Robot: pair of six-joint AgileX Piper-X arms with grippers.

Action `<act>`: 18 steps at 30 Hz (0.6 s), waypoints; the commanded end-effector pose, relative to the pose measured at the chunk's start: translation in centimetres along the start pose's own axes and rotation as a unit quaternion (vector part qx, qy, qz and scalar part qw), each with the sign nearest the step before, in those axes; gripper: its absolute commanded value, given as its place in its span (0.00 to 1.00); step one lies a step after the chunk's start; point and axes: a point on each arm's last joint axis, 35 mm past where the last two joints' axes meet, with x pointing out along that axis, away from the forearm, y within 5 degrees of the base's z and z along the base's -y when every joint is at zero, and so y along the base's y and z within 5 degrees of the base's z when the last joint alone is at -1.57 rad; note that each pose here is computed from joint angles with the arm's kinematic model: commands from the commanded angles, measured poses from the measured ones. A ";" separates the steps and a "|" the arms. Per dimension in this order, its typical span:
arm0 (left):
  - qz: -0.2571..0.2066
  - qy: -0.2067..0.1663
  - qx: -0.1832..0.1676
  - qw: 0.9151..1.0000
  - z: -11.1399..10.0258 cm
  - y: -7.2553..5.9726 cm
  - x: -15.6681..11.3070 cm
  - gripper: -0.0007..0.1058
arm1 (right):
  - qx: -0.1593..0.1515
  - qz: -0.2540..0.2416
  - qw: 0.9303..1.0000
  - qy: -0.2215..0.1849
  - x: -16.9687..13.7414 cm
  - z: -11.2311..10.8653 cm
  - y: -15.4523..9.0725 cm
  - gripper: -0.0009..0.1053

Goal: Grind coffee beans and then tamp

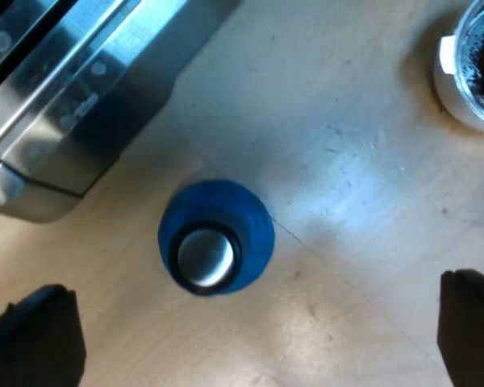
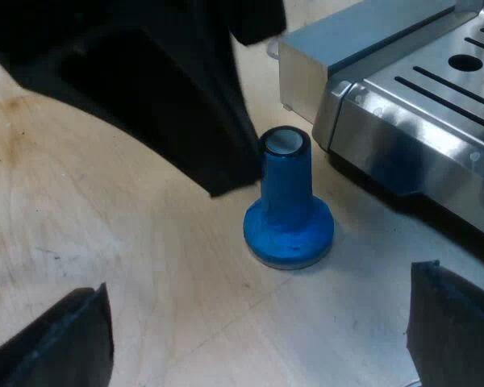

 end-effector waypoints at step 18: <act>0.003 0.086 0.014 0.996 1.0 0.6 6.9 0.82 | 0.003 0.000 1.000 -0.005 0.0 0.1 0.0 0.72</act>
